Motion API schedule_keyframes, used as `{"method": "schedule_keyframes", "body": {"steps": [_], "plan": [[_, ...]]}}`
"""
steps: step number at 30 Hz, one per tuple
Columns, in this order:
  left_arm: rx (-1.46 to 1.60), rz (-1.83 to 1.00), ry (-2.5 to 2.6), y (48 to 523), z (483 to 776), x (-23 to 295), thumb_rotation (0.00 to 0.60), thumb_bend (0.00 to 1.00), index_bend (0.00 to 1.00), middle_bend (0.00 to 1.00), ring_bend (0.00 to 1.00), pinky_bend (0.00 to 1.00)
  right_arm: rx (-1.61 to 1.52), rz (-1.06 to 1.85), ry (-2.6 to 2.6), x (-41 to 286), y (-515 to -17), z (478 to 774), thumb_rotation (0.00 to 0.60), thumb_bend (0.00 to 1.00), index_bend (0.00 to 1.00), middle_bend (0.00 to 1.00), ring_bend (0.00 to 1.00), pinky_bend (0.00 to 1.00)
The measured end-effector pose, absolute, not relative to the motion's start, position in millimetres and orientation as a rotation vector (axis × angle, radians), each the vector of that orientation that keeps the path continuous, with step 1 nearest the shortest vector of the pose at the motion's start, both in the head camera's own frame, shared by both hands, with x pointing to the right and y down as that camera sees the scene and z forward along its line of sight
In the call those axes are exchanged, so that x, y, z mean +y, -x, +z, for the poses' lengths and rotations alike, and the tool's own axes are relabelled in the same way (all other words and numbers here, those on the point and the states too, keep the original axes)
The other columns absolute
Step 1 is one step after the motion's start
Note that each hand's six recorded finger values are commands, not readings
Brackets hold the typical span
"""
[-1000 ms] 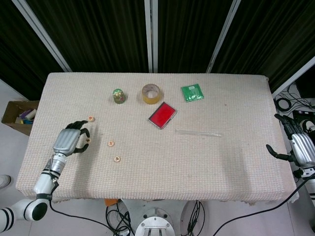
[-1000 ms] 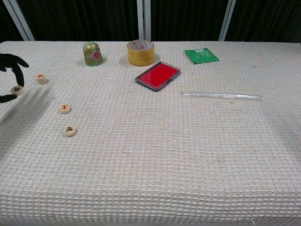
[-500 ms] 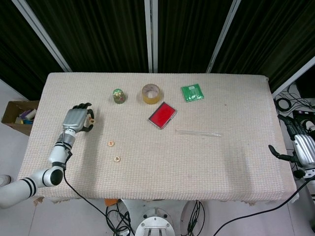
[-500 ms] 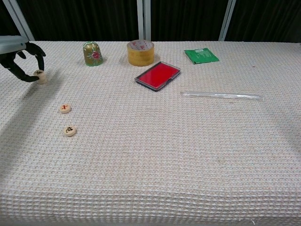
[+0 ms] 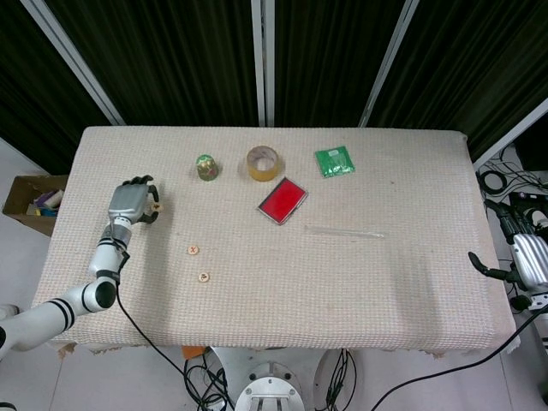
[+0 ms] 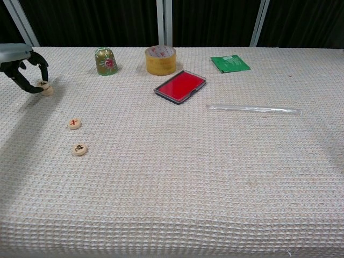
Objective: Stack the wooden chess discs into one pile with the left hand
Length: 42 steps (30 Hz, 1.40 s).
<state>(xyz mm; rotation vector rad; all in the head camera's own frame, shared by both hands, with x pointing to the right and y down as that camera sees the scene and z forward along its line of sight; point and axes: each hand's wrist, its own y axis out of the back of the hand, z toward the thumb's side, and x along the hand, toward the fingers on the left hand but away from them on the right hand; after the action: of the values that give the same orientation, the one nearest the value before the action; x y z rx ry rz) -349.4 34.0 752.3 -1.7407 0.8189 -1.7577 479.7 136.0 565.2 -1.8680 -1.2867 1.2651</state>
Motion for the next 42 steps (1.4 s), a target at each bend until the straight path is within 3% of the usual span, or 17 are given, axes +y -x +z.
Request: {"method": "schedule_keyframes", "body": {"steps": [42], "plan": [[0.818, -1.797, 1.71, 350.3, 758.3, 29.8, 0.6, 0.34, 0.44, 0.13, 0.11, 0.18, -1.301, 1.288, 1.863, 137.0, -485.2, 566.3, 0.6, 0.26, 0.0, 0.1, 0.0, 0.0]]}}
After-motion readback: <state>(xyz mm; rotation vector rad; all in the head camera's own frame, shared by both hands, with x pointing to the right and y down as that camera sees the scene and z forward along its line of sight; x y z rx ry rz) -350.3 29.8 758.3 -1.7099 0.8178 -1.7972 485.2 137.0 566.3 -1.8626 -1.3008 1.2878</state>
